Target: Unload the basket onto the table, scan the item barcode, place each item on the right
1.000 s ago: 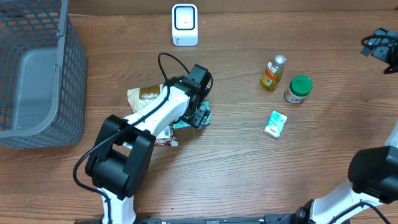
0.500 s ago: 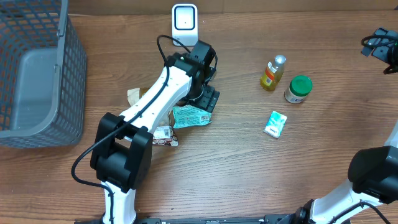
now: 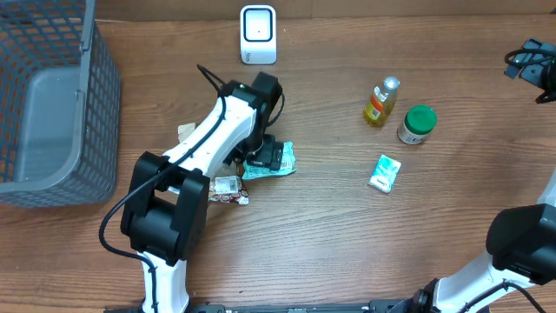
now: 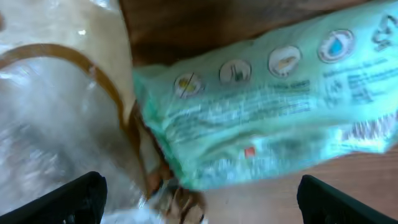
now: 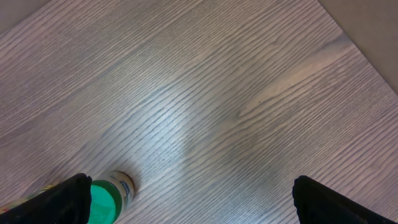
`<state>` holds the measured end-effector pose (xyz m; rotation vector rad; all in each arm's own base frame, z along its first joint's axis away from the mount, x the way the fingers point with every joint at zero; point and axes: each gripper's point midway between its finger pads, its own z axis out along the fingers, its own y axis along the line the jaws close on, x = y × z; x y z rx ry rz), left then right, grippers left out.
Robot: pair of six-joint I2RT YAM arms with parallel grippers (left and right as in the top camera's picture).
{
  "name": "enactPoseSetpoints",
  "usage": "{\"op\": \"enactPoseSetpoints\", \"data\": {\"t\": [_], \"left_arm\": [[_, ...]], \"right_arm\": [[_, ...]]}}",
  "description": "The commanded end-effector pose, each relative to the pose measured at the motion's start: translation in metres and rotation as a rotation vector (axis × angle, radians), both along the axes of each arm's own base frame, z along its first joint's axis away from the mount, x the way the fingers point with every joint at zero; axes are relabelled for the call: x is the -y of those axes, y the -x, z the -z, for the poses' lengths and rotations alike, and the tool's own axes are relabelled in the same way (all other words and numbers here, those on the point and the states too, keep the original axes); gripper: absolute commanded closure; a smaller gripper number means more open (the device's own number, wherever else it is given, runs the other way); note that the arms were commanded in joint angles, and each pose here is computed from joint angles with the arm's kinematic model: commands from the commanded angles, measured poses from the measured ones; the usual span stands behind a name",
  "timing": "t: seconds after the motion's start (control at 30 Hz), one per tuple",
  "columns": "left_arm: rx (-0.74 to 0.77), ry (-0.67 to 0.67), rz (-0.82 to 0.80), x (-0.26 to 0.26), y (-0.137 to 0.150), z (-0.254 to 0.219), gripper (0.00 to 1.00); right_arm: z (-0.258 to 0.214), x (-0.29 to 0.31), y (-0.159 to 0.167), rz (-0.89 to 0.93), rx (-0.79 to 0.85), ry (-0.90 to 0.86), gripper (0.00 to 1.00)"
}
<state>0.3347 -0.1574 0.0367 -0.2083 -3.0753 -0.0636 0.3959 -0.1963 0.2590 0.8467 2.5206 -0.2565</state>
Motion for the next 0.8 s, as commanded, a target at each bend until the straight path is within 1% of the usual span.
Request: {"op": "enactPoseSetpoints", "data": {"t": [0.0, 0.03, 0.17, 0.27, 0.53, 0.77], "left_arm": [[-0.029, 0.044, -0.04, 0.006, 0.009, 0.016, 0.01], [-0.033, 0.072, -0.042, 0.011, 0.01, 0.018, 0.04], [-0.048, 0.168, -0.044, 0.028, 0.011, 0.018, 0.07], [-0.05, 0.216, -0.036, 0.04, 0.011, 0.017, 0.09], [-0.005, 0.252, 0.001, 0.058, 0.005, 0.016, 0.11], [0.059, 0.28, 0.062, 0.083, 0.0, 0.015, 0.09]], "right_arm": [[-0.006, 0.002, 0.0, 0.008, 0.017, 0.012, 0.0], [-0.006, 0.002, 0.0, 0.008, 0.017, 0.012, 0.0], [-0.006, 0.002, 0.0, 0.009, 0.017, 0.012, 0.0], [-0.006, 0.002, 0.0, 0.008, 0.017, 0.012, 0.0], [-0.006, 0.002, 0.0, 0.009, 0.017, 0.012, 0.0], [-0.006, 0.002, 0.0, 0.008, 0.017, 0.012, 0.0]]}}
